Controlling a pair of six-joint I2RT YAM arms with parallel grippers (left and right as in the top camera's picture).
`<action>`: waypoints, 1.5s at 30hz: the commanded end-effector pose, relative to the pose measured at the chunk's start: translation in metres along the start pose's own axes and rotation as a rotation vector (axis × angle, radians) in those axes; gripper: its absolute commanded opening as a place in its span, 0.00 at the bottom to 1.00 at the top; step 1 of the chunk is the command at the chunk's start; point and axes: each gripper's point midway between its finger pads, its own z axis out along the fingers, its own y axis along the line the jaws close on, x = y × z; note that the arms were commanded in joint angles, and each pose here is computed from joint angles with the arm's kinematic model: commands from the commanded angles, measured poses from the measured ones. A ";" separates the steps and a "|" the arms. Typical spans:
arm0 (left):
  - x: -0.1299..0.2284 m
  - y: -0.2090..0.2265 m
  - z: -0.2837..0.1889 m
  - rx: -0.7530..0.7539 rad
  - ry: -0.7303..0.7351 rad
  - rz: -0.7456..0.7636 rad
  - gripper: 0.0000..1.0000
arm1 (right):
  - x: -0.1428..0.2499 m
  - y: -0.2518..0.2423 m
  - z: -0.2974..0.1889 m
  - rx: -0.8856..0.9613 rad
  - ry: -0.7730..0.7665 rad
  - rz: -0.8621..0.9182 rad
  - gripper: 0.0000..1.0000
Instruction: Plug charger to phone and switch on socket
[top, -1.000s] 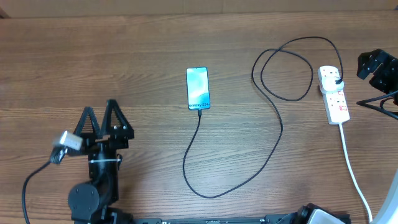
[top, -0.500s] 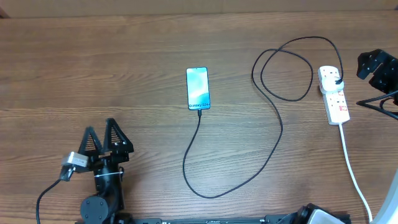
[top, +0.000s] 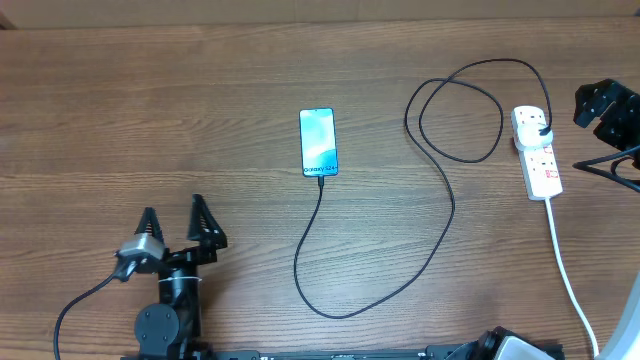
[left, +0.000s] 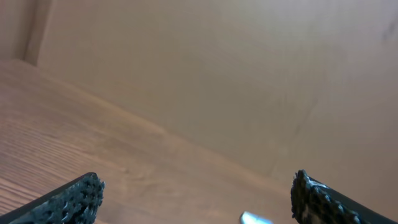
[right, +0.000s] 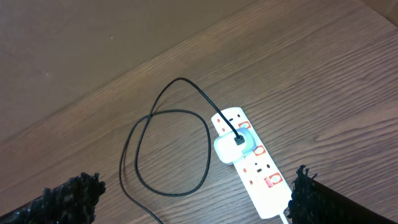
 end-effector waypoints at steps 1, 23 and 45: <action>0.018 -0.013 -0.002 0.099 0.071 0.284 1.00 | -0.004 -0.002 -0.002 0.011 -0.013 0.004 1.00; 0.061 -0.014 -0.010 0.204 0.240 0.544 1.00 | -0.004 -0.002 -0.002 0.011 -0.013 0.004 1.00; 0.058 -0.007 -0.008 0.169 0.233 0.545 1.00 | -0.004 -0.002 -0.002 0.011 -0.013 0.004 1.00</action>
